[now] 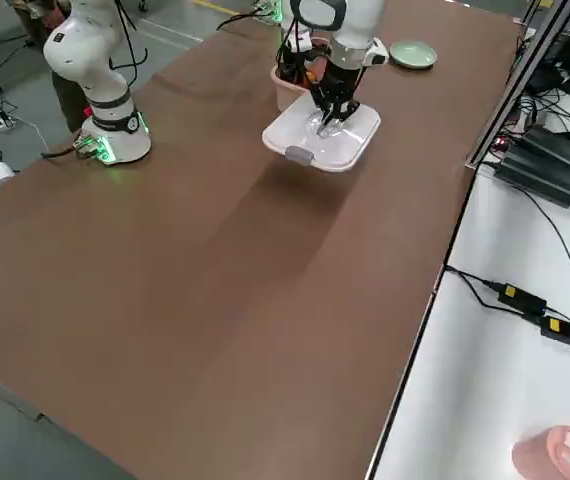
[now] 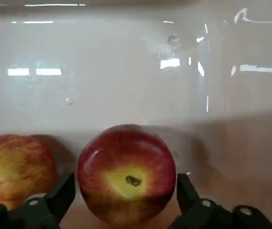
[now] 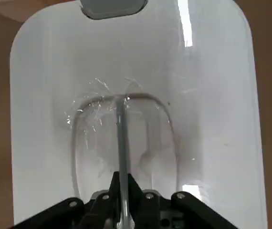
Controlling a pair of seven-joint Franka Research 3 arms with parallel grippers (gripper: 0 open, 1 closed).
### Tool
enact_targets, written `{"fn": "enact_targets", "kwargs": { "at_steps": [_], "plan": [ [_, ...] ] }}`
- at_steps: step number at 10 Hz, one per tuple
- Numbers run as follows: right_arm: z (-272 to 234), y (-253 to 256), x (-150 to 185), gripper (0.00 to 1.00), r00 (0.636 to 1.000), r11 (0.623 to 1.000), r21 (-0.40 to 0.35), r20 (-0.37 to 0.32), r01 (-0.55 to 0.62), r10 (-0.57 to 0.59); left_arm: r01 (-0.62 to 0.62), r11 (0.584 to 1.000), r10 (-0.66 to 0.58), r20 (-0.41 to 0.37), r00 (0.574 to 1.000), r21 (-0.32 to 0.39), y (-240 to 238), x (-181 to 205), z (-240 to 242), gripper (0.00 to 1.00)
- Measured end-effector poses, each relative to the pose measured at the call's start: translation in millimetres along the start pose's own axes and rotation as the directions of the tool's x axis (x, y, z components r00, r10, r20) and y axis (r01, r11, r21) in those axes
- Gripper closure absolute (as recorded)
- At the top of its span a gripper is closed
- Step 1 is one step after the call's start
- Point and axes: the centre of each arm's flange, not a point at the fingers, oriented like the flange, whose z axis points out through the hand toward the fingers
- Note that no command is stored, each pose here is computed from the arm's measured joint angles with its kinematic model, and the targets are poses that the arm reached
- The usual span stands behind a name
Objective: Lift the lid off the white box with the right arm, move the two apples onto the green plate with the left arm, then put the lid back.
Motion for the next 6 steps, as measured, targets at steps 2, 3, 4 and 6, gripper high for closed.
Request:
{"fn": "enact_targets", "kwargs": {
  "at_steps": [2,3,4,6],
  "plan": [
    [-0.1,0.3,-1.1,0.94,1.0,1.0,0.0,-0.001,-0.001,0.001,0.002,1.0,-0.002,-0.003,1.0,-0.003,0.0,1.5,-1.3,0.24],
    [0.0,0.2,-1.2,0.94,1.0,1.0,0.002,0.0,-0.001,0.001,0.004,1.0,-0.004,-0.003,1.0,-0.003,-0.2,2.1,-1.5,0.24],
    [0.3,-0.1,-1.3,0.94,1.0,1.0,0.004,0.0,-0.001,0.001,0.008,1.0,-0.008,-0.005,1.0,-0.006,0.2,3.4,-3.5,0.24],
    [0.4,-0.2,-1.4,0.94,1.0,1.0,0.006,0.0,0.0,0.0,0.046,0.999,-0.046,0.0,0.999,-0.015,6.3,11.6,-30.0,0.24]
  ]
}}
